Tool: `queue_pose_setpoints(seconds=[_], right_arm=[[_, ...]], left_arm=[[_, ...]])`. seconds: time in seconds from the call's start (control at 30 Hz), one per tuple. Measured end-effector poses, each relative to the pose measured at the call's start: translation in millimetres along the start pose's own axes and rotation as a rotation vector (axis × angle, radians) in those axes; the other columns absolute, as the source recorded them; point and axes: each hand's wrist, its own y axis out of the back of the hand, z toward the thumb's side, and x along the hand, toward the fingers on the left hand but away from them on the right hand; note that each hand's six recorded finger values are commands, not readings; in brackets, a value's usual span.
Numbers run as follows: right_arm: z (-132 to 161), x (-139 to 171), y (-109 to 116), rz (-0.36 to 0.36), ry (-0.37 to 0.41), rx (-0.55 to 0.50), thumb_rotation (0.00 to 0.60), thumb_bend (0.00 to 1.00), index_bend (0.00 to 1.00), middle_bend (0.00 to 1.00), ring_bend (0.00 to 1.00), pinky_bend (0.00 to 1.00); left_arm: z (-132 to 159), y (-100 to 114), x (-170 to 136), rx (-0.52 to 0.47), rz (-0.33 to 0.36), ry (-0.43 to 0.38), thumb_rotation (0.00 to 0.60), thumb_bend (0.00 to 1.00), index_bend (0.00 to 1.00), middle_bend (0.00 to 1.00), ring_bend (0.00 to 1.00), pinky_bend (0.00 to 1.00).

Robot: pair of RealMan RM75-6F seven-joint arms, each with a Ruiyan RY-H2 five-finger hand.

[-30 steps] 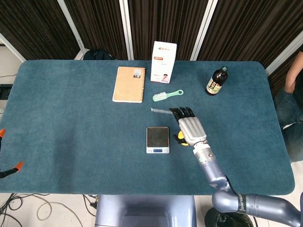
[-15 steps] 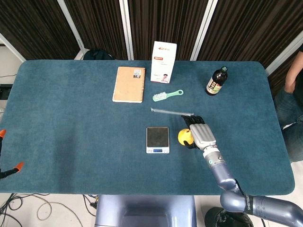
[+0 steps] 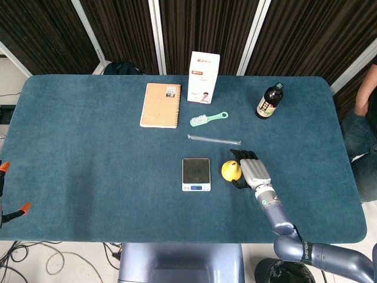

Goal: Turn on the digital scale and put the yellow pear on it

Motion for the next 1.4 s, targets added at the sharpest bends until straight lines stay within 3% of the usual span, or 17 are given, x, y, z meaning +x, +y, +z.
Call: queue_pose_setpoints(seconds=[0.37, 0.53, 0.67, 0.77, 0.83, 0.93, 1.17, 1.4], right_arm=[[12, -7, -9, 0.022, 0.021, -0.002, 0.600, 0.39, 0.00, 0.11, 0.05, 0.00], [13, -12, -16, 0.037, 0.011, -0.002, 0.600, 0.39, 0.00, 0.11, 0.10, 0.02], [12, -14, -17, 0.037, 0.002, 0.014, 0.600, 0.39, 0.00, 0.11, 0.17, 0.15], [10, -15, -18, 0.035, -0.006, 0.022, 0.600, 0.39, 0.00, 0.13, 0.25, 0.33], [9, -15, -19, 0.038, -0.012, 0.030, 0.600, 0.39, 0.00, 0.15, 0.32, 0.52], [6, -14, -21, 0.044, -0.020, 0.043, 0.600, 0.39, 0.00, 0.16, 0.39, 0.65], [4, -14, -22, 0.047, -0.025, 0.051, 0.600, 0.39, 0.03, 0.17, 0.41, 0.67], [12, -12, -9, -0.008, -0.003, 0.048, 0.600, 0.39, 0.03, 0.18, 0.42, 0.67]], left_arm=[[0, -1, 0, 0.004, -0.004, 0.000, 0.600, 0.10, 0.07, 0.00, 0.00, 0.00], [-1, 0, 1, 0.003, -0.005, 0.007, 0.600, 0.10, 0.07, 0.00, 0.00, 0.00], [-2, 0, 2, 0.002, -0.007, 0.010, 0.600, 0.10, 0.07, 0.00, 0.00, 0.00], [-2, 0, 2, 0.003, -0.009, 0.009, 0.600, 0.10, 0.07, 0.00, 0.00, 0.00], [-2, -1, 1, 0.004, -0.011, 0.009, 0.600, 0.10, 0.07, 0.00, 0.00, 0.00], [-2, -1, 1, 0.004, -0.015, 0.009, 0.600, 0.10, 0.07, 0.00, 0.00, 0.00], [-1, -3, 0, 0.010, -0.029, 0.009, 0.600, 0.10, 0.07, 0.00, 0.00, 0.00], [-2, -1, 0, 0.008, -0.029, 0.012, 0.600, 0.10, 0.07, 0.00, 0.00, 0.00]])
